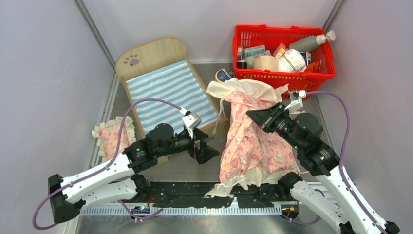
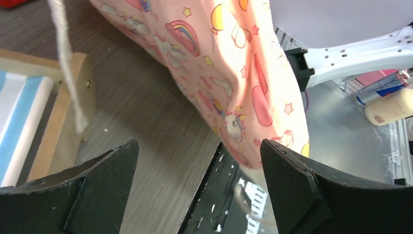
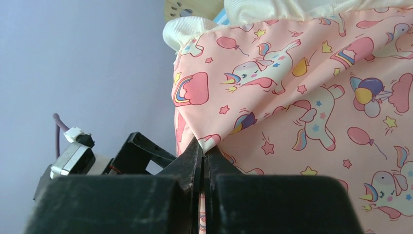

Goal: Set up the pet bed
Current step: Pick up the mattress at the center of the board.

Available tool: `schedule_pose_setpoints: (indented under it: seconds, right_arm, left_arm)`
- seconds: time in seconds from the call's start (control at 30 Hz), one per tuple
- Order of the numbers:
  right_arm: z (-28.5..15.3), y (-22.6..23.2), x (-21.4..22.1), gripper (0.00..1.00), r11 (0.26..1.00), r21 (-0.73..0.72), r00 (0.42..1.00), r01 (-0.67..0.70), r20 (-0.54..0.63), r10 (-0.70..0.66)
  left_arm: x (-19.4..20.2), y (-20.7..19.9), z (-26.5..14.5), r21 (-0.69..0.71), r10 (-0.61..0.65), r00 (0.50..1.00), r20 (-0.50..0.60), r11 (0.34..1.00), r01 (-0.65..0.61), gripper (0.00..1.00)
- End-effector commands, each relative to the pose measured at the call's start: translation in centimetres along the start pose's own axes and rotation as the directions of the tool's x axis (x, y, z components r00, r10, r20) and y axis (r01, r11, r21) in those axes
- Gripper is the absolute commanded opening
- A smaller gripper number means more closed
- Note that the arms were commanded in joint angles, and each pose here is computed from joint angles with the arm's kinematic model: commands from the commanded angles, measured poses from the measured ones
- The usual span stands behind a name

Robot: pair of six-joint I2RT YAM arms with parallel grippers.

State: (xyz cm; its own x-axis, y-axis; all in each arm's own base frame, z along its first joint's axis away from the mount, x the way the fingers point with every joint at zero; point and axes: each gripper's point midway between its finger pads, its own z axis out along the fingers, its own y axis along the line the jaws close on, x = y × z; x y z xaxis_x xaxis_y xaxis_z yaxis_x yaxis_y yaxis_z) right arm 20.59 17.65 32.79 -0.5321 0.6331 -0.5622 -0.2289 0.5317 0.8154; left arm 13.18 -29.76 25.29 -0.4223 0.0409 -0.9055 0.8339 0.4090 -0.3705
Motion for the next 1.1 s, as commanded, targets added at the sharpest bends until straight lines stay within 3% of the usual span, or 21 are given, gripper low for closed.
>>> schedule_pose_setpoints:
  seconds: [0.0, 0.23, 0.5, 0.6, 0.67, 0.83, 0.9, 0.97, 1.0, 1.07]
  right_arm:
    - [-0.5, 2.8, -3.1, 0.05, 0.993, -0.103, 0.987, -0.050, 0.145, 0.065]
    - [0.8, 1.5, -2.4, 0.05, 0.997, -0.065, 0.990, -0.031, 0.132, 0.039]
    - [1.1, 1.8, -2.6, 0.05, 0.993, -0.104, 0.986, -0.053, 0.153, 0.069]
    - [0.7, 2.3, -2.9, 0.05, 0.992, -0.119, 0.984, -0.046, 0.163, 0.065]
    - [0.4, 2.4, -3.2, 0.05, 0.992, -0.119, 0.983, -0.028, 0.177, 0.049]
    - [-0.1, 2.4, -3.4, 0.05, 0.993, -0.118, 0.982, 0.005, 0.189, 0.018]
    - [-0.3, 3.4, -2.9, 0.05, 0.984, -0.172, 0.985, 0.051, 0.169, -0.022]
    - [-0.7, 5.0, -2.0, 0.21, 0.949, -0.263, 0.980, 0.177, 0.140, -0.144]
    - [-1.1, 5.7, -1.5, 0.39, 0.906, -0.299, 0.953, 0.299, 0.136, -0.269]
    - [-1.6, 5.7, -1.2, 0.59, 0.839, -0.293, 0.888, 0.459, 0.130, -0.441]
  left_arm:
    - [-4.5, -3.2, 0.8, 0.084, -0.005, 0.994, 0.113, 0.996, -0.004, 1.00]
    - [-5.6, -4.1, 1.7, 0.086, -0.018, 0.993, 0.114, 0.996, 0.008, 1.00]
    - [-3.5, -3.3, 4.2, 0.025, -0.017, 1.000, -0.003, 1.000, 0.017, 0.98]
    - [-2.6, -3.2, 4.8, 0.027, -0.044, 0.999, -0.021, 0.999, 0.045, 0.82]
    - [-2.5, -2.7, 4.8, 0.000, -0.054, 0.998, -0.017, 0.999, 0.054, 0.55]
    - [-1.8, -1.5, 3.9, -0.073, -0.011, 0.996, -0.084, 0.997, 0.005, 0.02]
    - [-2.0, -1.2, 3.3, -0.092, 0.017, 0.996, -0.093, 0.995, -0.026, 0.00]
    - [-2.9, -0.9, 1.9, -0.111, 0.071, 0.995, -0.073, 0.991, -0.079, 0.00]
    - [-3.7, -0.7, 1.1, -0.122, 0.104, 0.993, -0.051, 0.986, -0.110, 0.00]
    - [-4.7, -0.6, -0.5, -0.132, 0.170, 0.985, -0.026, 0.976, -0.172, 0.00]
